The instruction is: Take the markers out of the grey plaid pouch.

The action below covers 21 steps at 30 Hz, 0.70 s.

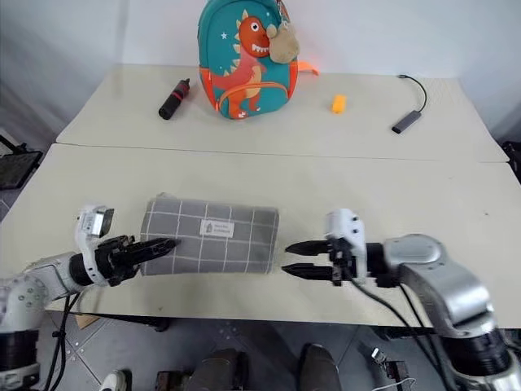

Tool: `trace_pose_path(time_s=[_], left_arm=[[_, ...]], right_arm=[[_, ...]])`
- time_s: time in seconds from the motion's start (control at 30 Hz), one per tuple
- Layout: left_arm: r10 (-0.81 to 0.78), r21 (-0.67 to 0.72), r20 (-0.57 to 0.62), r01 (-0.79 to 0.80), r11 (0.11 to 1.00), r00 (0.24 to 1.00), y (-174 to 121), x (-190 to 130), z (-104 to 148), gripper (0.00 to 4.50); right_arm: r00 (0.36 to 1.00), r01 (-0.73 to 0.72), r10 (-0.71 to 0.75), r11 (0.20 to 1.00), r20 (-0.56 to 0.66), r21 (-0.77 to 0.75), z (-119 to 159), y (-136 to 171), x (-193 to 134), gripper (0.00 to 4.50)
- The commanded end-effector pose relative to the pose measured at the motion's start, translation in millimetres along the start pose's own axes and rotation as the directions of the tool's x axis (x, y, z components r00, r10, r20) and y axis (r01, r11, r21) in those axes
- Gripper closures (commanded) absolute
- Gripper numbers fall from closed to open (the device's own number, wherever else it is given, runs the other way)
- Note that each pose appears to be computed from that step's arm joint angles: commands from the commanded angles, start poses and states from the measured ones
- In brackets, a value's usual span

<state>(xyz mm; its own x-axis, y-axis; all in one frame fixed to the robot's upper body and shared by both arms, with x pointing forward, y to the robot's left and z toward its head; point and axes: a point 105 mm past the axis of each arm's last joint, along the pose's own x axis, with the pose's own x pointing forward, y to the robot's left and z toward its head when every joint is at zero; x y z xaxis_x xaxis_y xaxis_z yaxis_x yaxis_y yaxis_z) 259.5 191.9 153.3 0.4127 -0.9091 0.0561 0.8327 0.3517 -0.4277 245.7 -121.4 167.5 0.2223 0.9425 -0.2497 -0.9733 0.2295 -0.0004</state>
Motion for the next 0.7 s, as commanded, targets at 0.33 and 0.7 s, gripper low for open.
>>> trace_pose_path(time_s=[0.33, 0.7], left_arm=[[-0.135, 0.807, -0.043, 0.114, 0.580, 0.990, 1, 77, -6, 4.50], [-0.177, 0.968, -0.095, 0.132, 0.211, 0.980, 5, 119, -18, 4.50]], right_arm=[[0.957, 0.279, -0.288, 0.942, 0.023, 0.188, 23, -48, -100, 0.03], [0.985, -0.151, 0.107, 0.915, 0.138, 0.375, 74, -7, -46, 0.03]])
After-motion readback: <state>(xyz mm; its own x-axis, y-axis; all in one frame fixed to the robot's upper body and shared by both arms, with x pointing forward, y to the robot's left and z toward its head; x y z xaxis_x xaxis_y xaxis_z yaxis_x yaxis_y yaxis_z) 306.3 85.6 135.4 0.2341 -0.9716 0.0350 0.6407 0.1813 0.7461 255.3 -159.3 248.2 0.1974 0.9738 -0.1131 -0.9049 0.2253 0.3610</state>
